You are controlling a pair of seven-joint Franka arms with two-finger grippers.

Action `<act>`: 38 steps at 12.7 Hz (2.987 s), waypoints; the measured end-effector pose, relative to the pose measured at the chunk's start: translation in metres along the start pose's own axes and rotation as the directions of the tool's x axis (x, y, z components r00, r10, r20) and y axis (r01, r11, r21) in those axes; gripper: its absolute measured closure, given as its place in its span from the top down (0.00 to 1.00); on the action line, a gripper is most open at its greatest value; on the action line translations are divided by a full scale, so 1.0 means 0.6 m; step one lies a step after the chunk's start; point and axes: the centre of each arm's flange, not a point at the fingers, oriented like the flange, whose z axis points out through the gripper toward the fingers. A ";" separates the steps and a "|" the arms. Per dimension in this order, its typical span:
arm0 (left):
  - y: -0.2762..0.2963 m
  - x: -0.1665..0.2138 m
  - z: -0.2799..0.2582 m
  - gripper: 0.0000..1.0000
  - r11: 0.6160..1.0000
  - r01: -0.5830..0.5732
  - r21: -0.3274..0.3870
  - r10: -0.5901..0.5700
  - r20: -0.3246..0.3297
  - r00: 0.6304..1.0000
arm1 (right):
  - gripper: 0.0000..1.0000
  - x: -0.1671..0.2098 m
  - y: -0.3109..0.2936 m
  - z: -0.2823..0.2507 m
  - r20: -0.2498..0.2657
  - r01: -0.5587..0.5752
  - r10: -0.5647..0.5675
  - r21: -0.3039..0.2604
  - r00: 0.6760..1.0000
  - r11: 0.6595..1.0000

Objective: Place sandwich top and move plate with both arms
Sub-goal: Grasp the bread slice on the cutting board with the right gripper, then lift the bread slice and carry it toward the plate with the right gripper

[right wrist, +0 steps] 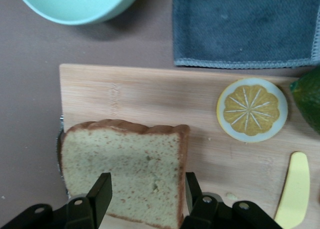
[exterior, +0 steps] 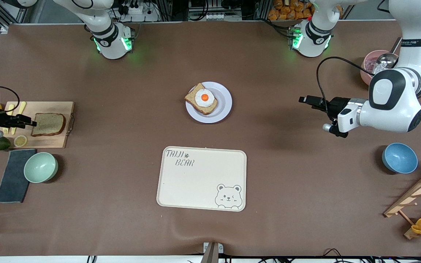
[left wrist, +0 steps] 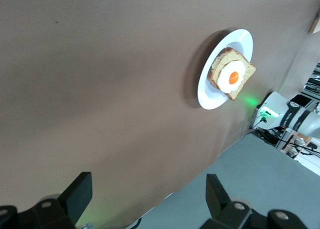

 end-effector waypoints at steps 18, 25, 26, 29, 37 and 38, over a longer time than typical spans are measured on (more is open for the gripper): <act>0.000 0.044 0.051 1.00 0.981 -0.036 -0.193 0.014 -0.115 0.993 | 0.11 -0.036 0.055 0.059 -0.064 0.049 -0.044 0.074 0.997 0.996; 0.022 0.060 0.138 1.00 0.988 -0.020 -0.151 -0.002 -0.149 0.989 | 0.07 0.002 0.032 0.028 -0.071 0.112 -0.104 0.120 0.992 0.986; 0.024 0.061 0.147 1.00 0.989 -0.020 -0.148 -0.003 -0.149 0.989 | 0.07 0.013 0.023 0.017 -0.067 0.119 -0.110 0.139 0.992 0.983; 0.024 0.060 0.153 1.00 0.989 -0.017 -0.144 -0.005 -0.149 0.989 | 0.07 0.053 -0.022 -0.001 -0.024 0.066 -0.062 0.199 0.998 0.978; 0.021 0.060 0.153 1.00 0.990 -0.014 -0.142 -0.008 -0.154 0.988 | 0.07 0.219 -0.365 0.017 0.239 -0.198 0.129 0.294 0.962 0.935; 0.021 0.060 0.153 1.00 0.990 -0.014 -0.142 -0.008 -0.154 0.988 | 0.07 0.231 -0.415 0.020 0.268 -0.221 0.146 0.280 0.952 0.934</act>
